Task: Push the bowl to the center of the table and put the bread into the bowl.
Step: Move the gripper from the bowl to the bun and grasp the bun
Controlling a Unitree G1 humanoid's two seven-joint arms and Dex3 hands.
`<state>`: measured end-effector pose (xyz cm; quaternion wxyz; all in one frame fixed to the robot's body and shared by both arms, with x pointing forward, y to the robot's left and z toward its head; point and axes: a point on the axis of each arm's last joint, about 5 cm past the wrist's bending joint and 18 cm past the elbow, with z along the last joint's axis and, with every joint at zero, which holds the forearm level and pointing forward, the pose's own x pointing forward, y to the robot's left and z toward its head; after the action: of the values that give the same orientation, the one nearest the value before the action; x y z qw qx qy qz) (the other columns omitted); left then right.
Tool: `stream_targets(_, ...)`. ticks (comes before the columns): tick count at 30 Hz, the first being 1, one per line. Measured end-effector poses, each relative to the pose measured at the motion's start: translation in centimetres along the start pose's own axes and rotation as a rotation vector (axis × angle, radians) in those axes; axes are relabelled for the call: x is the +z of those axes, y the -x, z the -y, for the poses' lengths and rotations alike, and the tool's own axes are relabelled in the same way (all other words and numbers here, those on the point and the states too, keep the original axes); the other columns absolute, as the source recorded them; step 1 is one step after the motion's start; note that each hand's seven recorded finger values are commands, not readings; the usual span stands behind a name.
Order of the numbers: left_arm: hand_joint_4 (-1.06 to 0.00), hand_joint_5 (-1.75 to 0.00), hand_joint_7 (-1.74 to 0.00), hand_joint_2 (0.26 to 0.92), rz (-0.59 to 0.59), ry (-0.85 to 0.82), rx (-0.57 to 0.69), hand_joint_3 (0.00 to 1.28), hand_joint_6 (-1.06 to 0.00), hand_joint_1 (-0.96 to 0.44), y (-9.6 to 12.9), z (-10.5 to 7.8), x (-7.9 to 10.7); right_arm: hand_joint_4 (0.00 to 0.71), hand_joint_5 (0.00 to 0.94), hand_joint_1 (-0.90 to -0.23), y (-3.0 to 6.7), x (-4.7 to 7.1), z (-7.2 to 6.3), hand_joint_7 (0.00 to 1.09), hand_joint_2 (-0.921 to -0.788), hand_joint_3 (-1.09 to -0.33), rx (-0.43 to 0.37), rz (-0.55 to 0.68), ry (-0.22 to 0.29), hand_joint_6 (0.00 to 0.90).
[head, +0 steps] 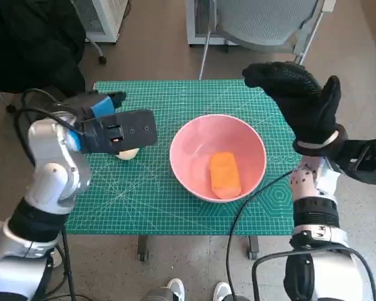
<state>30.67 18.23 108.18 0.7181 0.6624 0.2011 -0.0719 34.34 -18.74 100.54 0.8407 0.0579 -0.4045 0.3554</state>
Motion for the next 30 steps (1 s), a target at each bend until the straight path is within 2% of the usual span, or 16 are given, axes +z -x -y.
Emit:
stream_targets(12, -0.01, -0.01, 0.00, 0.689, -0.047, -0.022, -0.051, 0.01, -0.13, -0.28, -2.3, 0.1, -0.1, 0.177, 0.001, -0.640, -0.12, 0.2, 0.1, 0.00, -0.921, -0.716, 0.001, 0.005, 0.008, 0.253)
stream_targets(16, -0.25, -0.08, 0.00, 0.700, -0.050, -0.033, -0.077, 0.01, -0.13, -0.31, -3.2, 0.2, -0.2, 0.175, 0.000, -0.639, -0.14, 0.3, 0.2, 0.00, -0.921, -0.714, -0.002, 0.005, 0.013, 0.252)
stream_targets(17, -0.27, -0.20, 0.00, 0.701, -0.051, -0.034, -0.082, 0.01, -0.13, -0.32, -3.4, 0.2, -0.2, 0.175, 0.000, -0.638, -0.14, 0.3, 0.2, 0.00, -0.921, -0.714, -0.003, 0.004, 0.014, 0.252)
stream_targets(19, -0.19, -0.75, 0.00, 0.703, -0.057, -0.033, -0.094, 0.01, -0.13, -0.32, -3.7, 0.3, -0.3, 0.176, 0.000, -0.636, -0.13, 0.3, 0.2, 0.00, -0.921, -0.711, -0.004, 0.002, 0.016, 0.253)
stream_targets(20, -0.18, -0.85, 0.00, 0.703, -0.058, -0.030, -0.098, 0.01, -0.13, -0.31, -3.9, 0.3, -0.3, 0.175, 0.000, -0.636, -0.12, 0.4, 0.2, 0.00, -0.921, -0.711, -0.004, -0.001, 0.018, 0.253)
stream_targets(21, -0.14, -1.07, 0.00, 0.703, -0.059, -0.026, -0.103, 0.01, -0.13, -0.31, -4.0, 0.3, -0.3, 0.176, 0.000, -0.638, -0.12, 0.4, 0.3, 0.00, -0.921, -0.710, -0.004, -0.002, 0.020, 0.254)
stream_targets(23, -0.09, -1.37, 0.00, 0.703, -0.061, -0.024, -0.107, 0.00, -0.13, -0.30, -4.3, 0.3, -0.3, 0.175, 0.000, -0.640, -0.13, 0.5, 0.3, 0.00, -0.921, -0.709, -0.003, -0.003, 0.023, 0.254)
stream_targets(25, -0.05, -1.53, 0.00, 0.703, -0.061, -0.025, -0.108, 0.00, -0.13, -0.30, -4.6, 0.4, -0.2, 0.175, 0.000, -0.641, -0.14, 0.5, 0.4, 0.00, -0.921, -0.709, -0.003, -0.005, 0.027, 0.255)
stream_targets(30, -0.03, -1.69, 0.00, 0.704, -0.064, -0.047, -0.106, 0.00, -0.13, -0.31, -5.3, 0.6, 0.1, 0.175, 0.000, -0.646, -0.24, 0.7, 0.5, 0.01, -0.921, -0.711, -0.002, -0.003, 0.033, 0.256)
